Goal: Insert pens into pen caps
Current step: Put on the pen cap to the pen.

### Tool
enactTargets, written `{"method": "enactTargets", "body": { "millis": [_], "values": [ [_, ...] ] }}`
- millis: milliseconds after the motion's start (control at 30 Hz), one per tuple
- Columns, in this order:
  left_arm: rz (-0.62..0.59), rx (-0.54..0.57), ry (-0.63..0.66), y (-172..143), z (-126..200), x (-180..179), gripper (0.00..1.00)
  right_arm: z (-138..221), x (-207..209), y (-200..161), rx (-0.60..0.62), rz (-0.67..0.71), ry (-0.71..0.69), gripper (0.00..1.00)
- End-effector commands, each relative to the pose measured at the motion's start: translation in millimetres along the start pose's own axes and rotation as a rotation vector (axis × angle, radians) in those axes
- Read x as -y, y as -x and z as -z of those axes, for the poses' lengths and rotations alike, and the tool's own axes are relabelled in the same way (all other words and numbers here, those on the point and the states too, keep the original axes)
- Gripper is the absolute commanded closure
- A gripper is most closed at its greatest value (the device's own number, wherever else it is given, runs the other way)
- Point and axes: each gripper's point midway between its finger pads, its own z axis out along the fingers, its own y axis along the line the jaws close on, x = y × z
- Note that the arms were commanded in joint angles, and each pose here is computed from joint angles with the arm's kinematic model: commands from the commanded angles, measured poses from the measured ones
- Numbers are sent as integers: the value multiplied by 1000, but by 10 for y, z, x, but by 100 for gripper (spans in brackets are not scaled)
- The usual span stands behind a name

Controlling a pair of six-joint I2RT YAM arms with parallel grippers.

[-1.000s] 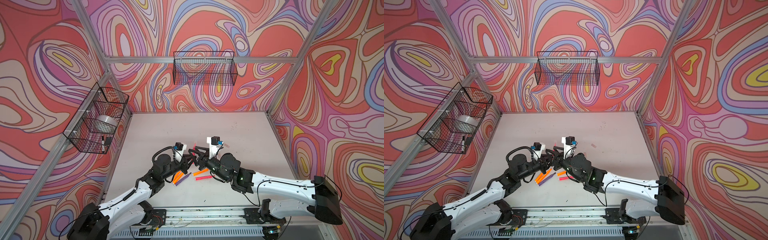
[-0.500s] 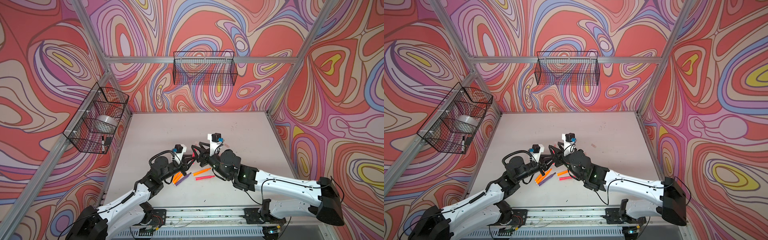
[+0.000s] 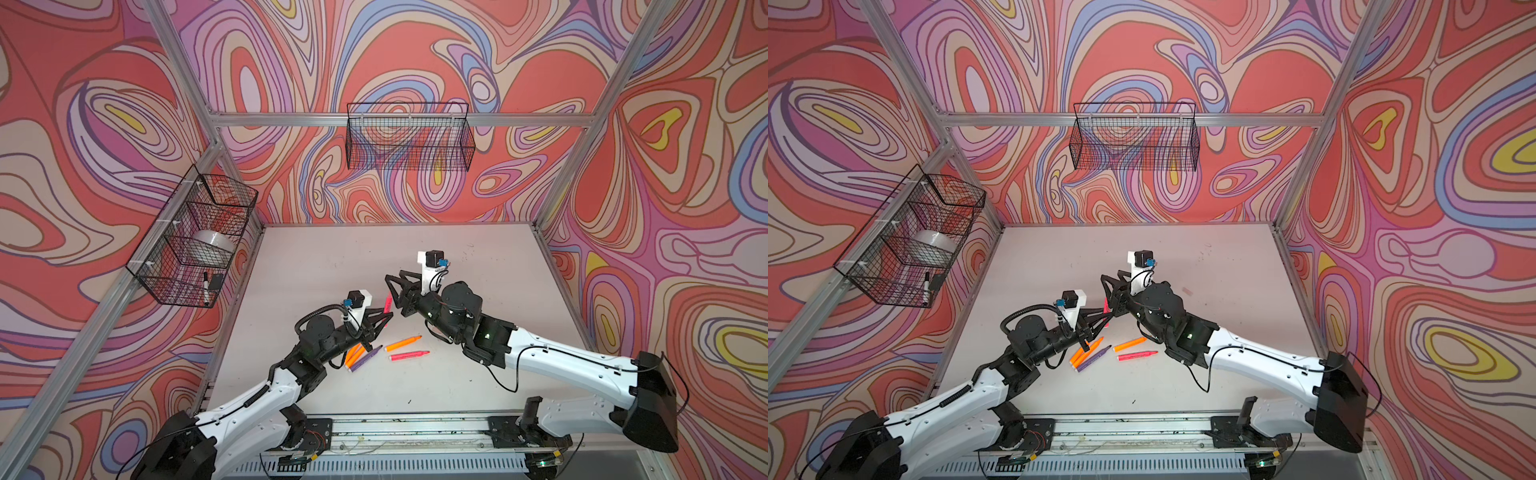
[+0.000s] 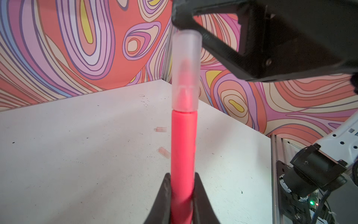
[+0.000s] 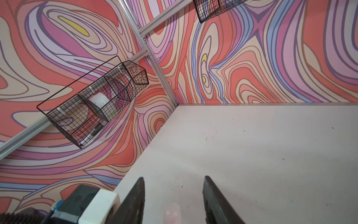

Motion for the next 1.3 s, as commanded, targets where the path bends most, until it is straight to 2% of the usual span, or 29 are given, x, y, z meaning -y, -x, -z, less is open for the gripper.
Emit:
{"method": "enactTargets", "body": {
  "millis": [0,133,733,1033,1233,1267],
  "values": [
    [-38,44,10,94,12,-7,100,-57,-148,-20,-25,-34,77,53],
    [-38,47,12,111,9,-10,100,-104,-158,-91,-42,-46,94,57],
    [-19,27,55,115,-66,-104,100,-133,-82,-307,-79,-19,93,100],
    [-11,41,146,308,-126,-247,100,-69,10,-675,-130,-37,131,100],
    [-5,70,211,564,-119,-343,100,21,66,-944,-148,-71,171,100],
    [-7,95,209,713,-121,-332,100,36,73,-968,-146,-75,173,100]
  ]
}}
